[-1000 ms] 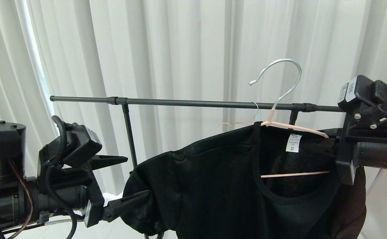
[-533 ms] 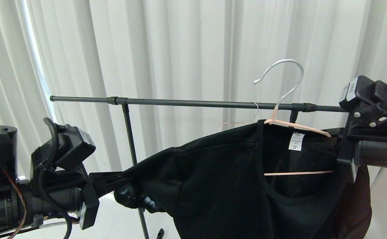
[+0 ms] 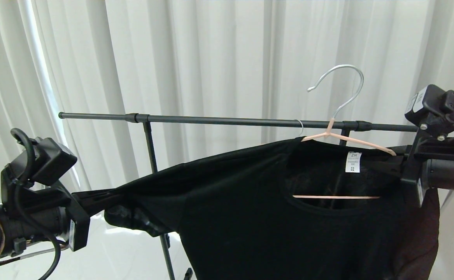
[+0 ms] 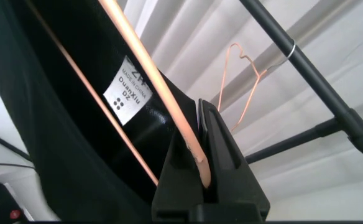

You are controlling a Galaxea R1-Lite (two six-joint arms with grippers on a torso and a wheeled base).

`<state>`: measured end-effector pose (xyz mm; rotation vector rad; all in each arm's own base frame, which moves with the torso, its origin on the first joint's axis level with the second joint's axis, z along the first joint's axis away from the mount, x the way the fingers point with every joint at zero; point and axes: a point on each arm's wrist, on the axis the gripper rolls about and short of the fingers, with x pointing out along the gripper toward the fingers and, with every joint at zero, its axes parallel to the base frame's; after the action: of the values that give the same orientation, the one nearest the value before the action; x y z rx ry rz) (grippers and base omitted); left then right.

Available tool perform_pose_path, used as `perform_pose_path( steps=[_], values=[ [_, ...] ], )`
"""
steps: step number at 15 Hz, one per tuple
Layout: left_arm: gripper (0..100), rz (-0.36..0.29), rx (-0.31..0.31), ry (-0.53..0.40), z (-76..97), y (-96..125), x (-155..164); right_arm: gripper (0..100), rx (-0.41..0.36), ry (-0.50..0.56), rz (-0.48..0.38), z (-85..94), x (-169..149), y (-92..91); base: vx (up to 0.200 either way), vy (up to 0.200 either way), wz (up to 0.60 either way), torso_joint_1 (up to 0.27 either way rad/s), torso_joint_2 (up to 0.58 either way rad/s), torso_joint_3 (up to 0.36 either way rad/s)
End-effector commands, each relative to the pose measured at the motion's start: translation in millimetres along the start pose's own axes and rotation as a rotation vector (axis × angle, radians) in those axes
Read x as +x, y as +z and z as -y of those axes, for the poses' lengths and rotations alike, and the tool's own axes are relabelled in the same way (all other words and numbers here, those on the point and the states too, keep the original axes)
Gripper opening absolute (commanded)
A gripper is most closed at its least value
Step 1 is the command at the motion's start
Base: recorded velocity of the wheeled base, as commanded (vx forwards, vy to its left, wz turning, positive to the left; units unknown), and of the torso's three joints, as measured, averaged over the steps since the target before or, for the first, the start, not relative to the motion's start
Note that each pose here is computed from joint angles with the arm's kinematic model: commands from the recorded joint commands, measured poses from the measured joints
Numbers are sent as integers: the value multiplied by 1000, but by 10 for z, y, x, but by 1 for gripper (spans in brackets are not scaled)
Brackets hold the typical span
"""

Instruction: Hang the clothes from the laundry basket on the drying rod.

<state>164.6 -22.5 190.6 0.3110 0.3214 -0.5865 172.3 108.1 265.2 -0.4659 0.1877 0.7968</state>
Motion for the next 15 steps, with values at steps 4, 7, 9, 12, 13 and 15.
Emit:
perform_pose_path(
  steps=[4,7,9,12,13,15],
  values=[
    [100,2,29,5,-3,1,-12,0,-2,4,-4,-4,9,-4,0,0,0,0,0,0],
    [100,1,17,1,-2,-5,-8,0,2,0,-11,1,3,-15,0,0,0,0,0,0],
    [100,6,6,3,0,2,-18,0,14,-13,-40,17,5,-89,0,0,0,0,0,0],
    [100,50,-47,45,-85,147,-55,0,43,-124,-174,64,-31,-245,0,0,0,0,0,0],
    [100,104,-111,68,-149,317,-95,0,63,-167,-238,80,-66,-300,0,0,0,0,0,0],
    [100,159,-213,77,-209,505,-133,0,125,-204,-293,80,-80,-349,0,0,0,0,0,0]
  ],
)
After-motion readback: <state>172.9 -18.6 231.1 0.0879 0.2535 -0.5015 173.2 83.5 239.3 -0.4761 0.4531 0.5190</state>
